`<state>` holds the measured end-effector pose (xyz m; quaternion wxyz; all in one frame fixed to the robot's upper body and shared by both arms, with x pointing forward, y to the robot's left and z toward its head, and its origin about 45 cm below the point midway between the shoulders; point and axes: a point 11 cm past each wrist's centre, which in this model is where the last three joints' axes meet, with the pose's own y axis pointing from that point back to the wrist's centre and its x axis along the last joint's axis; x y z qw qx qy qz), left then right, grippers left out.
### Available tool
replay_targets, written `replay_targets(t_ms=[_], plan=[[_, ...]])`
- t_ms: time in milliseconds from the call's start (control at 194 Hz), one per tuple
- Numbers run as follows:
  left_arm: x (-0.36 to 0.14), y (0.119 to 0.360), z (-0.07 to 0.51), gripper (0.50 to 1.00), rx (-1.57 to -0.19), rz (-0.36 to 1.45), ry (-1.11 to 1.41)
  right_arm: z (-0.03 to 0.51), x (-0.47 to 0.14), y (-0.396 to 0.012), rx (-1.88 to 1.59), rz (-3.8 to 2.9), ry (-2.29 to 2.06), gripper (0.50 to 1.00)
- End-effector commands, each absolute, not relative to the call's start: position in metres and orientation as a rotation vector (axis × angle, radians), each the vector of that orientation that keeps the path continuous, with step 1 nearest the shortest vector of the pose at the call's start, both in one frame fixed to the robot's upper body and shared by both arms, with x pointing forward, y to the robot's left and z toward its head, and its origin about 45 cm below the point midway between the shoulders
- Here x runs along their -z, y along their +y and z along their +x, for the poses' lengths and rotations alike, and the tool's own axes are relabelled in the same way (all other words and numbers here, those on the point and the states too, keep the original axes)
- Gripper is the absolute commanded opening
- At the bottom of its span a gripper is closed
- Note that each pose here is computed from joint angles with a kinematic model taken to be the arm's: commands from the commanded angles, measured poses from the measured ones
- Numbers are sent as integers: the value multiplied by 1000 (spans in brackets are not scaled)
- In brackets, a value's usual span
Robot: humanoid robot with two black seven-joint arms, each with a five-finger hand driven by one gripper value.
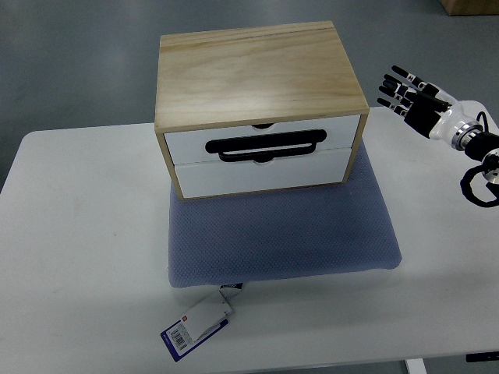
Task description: Open wood drawer with right hand
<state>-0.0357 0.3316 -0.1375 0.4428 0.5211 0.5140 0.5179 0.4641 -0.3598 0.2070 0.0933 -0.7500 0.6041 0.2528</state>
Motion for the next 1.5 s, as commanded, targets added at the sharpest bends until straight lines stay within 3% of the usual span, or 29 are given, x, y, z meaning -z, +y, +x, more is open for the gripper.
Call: replay_targets(t_ms=[0, 402, 479, 927, 994, 1189, 1308, 1493], plan=[[137, 332, -36, 1000, -1286, 1294, 1275, 465, -208, -360, -747, -2223, 1799, 934], [138, 331, -34, 1000, -1285, 1289, 1273, 466, -218, -379, -695, -2203, 1864, 934], [138, 331, -34, 1000, -1285, 1289, 1273, 461, -231, -411, -636, -2182, 1924, 932], [138, 331, -34, 1000, -1286, 1289, 1275, 439, -306, -485, -394, -2278, 1852, 934], [138, 331, -34, 1000, -1285, 1289, 1273, 425, -322, -515, -325, -2285, 1951, 934], [138, 331, -34, 1000, -1285, 1289, 1273, 409, -345, -548, -226, -2289, 2062, 934], [138, 331, -34, 1000, -1286, 1289, 1275, 406, -351, -552, -196, -2310, 2084, 934], [138, 331, -34, 1000, -1285, 1289, 1273, 401, -387, -502, -71, -2576, 1877, 932]])
